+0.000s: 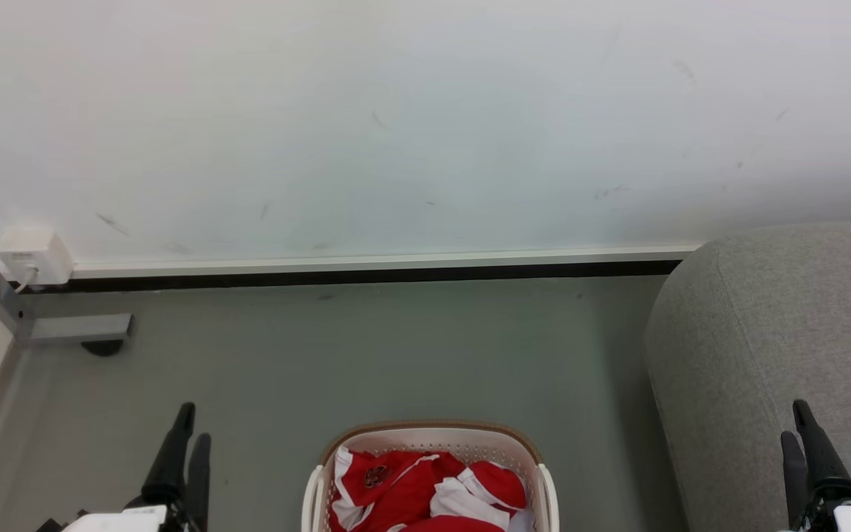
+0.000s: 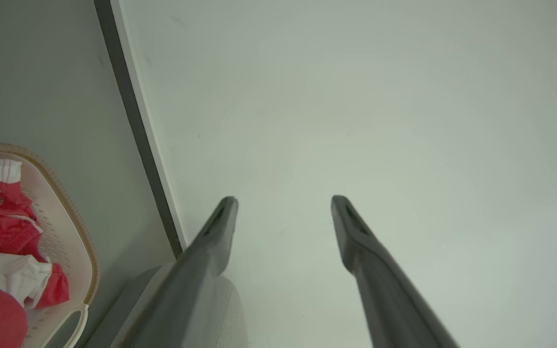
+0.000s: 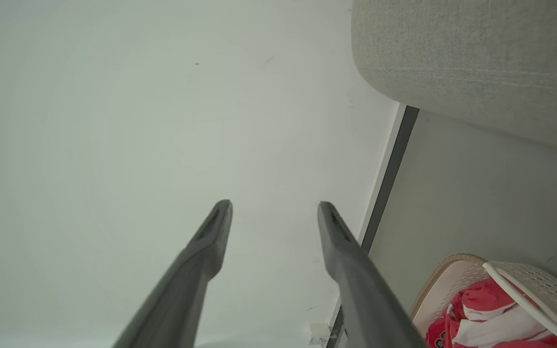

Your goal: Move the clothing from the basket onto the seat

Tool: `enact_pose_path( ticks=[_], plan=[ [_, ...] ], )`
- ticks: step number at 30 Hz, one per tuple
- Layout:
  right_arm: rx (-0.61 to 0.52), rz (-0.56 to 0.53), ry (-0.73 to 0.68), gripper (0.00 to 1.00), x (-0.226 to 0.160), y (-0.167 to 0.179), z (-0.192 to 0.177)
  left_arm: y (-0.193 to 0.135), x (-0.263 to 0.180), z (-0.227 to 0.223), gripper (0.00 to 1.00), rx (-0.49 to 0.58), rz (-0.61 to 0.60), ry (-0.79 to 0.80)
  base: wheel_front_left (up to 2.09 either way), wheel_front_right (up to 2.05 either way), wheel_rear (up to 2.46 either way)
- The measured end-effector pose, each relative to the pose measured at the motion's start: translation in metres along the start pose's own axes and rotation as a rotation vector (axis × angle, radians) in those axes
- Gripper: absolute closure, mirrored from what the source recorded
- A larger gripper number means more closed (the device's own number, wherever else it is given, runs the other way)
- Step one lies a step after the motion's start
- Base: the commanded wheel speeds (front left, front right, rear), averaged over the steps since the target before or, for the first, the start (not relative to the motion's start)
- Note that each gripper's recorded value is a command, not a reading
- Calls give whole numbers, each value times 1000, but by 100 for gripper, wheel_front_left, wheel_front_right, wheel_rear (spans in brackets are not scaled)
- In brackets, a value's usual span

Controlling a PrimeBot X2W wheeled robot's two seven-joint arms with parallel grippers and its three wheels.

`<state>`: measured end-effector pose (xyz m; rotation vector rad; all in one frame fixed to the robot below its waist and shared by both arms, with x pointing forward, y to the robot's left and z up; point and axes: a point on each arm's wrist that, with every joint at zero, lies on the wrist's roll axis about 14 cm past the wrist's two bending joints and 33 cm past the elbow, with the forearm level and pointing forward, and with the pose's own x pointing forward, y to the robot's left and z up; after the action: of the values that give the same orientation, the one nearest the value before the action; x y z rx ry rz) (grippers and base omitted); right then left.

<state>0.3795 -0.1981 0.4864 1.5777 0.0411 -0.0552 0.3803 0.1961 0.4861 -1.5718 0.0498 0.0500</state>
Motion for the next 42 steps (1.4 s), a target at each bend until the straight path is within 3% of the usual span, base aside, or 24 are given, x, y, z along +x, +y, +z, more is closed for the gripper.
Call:
enact_pose_path(
  ticks=[6, 22, 42],
  plan=[
    [-109, -4, -7, 0, 1, 0, 1, 5, 0, -1, 0, 49, 22, -11, 0, 0, 0],
    [-545, 24, 48, 0, 3, 8, -13, 10, 0, -12, 0, 434, 76, 6, 0, 0, 0],
    [-856, 59, 74, 0, 3, 6, -26, -2, 0, -15, 0, 746, 39, -23, 0, 0, 0]
  ],
)
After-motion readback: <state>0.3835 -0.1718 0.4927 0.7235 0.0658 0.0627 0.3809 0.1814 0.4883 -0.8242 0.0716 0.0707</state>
